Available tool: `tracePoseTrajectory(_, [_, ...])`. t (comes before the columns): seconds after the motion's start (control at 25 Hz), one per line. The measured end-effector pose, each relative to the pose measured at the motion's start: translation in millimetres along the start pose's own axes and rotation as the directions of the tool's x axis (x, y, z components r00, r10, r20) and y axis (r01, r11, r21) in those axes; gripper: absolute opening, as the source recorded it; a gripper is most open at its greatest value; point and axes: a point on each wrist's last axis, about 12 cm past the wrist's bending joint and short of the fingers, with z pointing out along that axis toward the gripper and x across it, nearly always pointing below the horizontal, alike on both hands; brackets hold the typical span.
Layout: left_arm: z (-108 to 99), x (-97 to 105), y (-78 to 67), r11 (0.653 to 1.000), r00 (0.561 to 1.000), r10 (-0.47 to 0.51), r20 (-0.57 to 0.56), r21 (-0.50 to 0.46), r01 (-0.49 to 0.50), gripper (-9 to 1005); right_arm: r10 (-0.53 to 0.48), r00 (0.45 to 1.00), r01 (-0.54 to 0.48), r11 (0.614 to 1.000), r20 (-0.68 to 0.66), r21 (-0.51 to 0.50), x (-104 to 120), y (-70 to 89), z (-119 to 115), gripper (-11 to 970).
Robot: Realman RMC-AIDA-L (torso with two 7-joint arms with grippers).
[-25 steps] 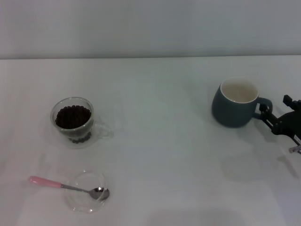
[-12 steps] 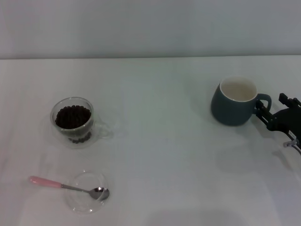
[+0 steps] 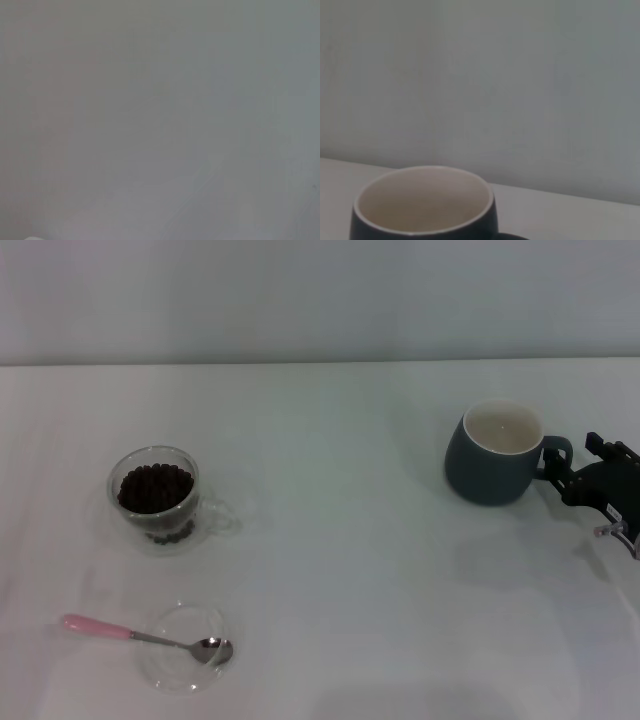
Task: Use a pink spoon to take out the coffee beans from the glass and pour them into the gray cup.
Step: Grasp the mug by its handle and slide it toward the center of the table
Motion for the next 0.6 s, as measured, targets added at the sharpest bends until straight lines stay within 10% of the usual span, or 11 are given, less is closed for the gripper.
tracePoseTrajectory(0.6, [-0.7, -0.6, 0.2, 1.0, 1.0, 0.0, 0.005, -0.001, 0.0, 770, 0.014, 1.0, -0.014, 1.0, 0.018, -0.016, -0.6, 4.2, -1.7, 214])
